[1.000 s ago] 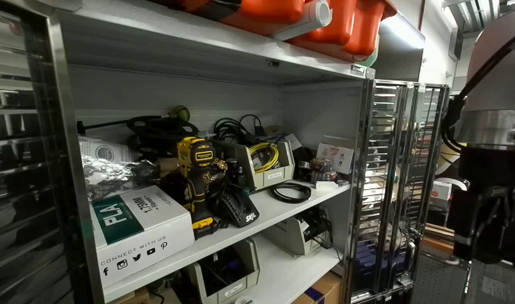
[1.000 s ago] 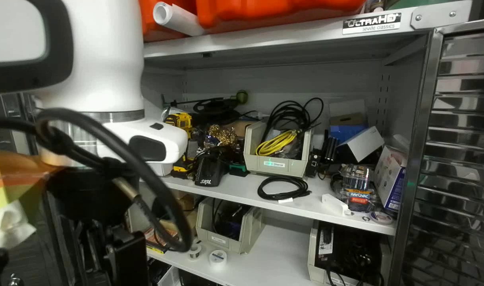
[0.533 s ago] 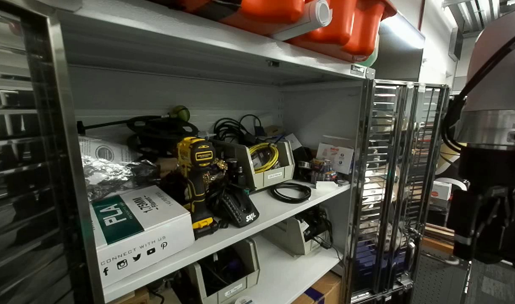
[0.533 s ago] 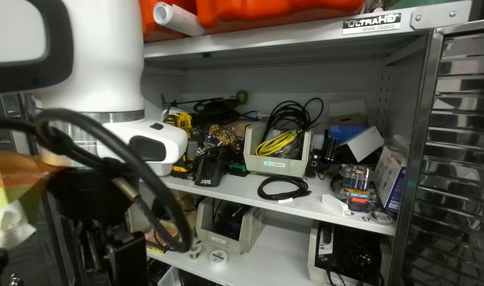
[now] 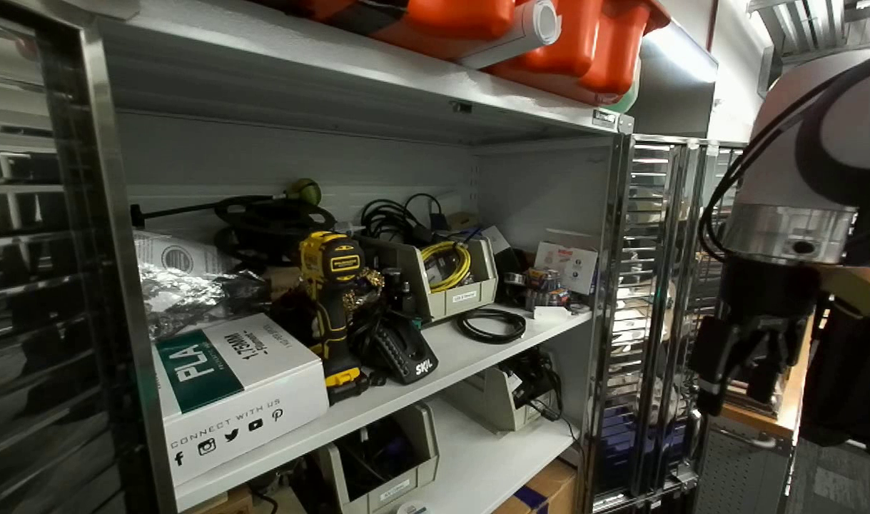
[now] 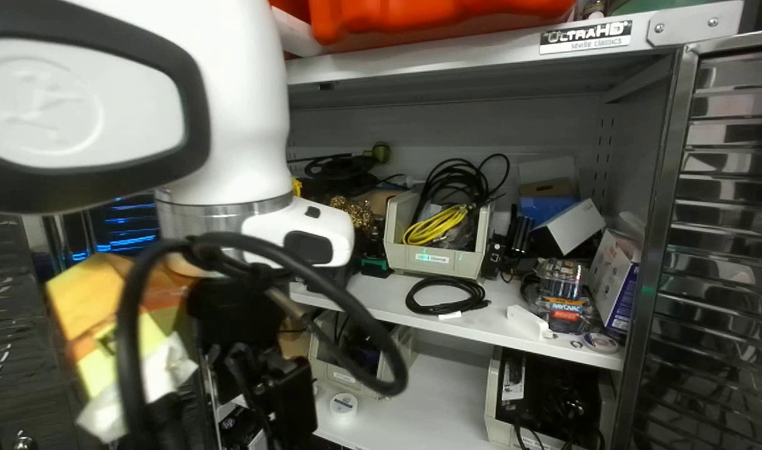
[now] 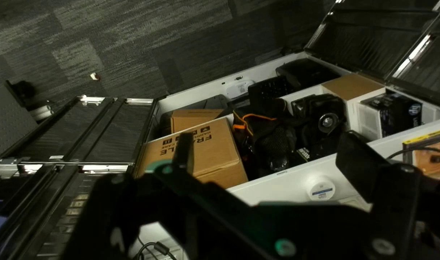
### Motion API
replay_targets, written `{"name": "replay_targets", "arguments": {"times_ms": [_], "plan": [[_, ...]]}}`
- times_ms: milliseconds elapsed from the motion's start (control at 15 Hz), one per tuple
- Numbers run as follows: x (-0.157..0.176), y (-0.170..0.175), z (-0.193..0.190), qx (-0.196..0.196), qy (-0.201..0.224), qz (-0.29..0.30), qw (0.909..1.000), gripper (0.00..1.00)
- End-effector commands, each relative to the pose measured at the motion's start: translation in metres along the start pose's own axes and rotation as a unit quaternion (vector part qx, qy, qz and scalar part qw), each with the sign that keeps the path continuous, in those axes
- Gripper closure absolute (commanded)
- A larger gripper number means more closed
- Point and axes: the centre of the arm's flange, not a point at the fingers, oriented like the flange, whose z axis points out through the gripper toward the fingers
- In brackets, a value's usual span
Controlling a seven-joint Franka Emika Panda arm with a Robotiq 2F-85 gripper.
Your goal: Pick up the black cable and put it in the cable box.
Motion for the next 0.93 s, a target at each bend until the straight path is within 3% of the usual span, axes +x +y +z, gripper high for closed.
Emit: {"name": "replay_targets", "arguments": {"times_ms": [0,867], "plan": [[0.084,0.018,0.007,0.003,0.013,0.016,0.9998,0.0],[0.32,0.018,0.016,-0.02,0.057,0.06,0.9964,0.0]]}}
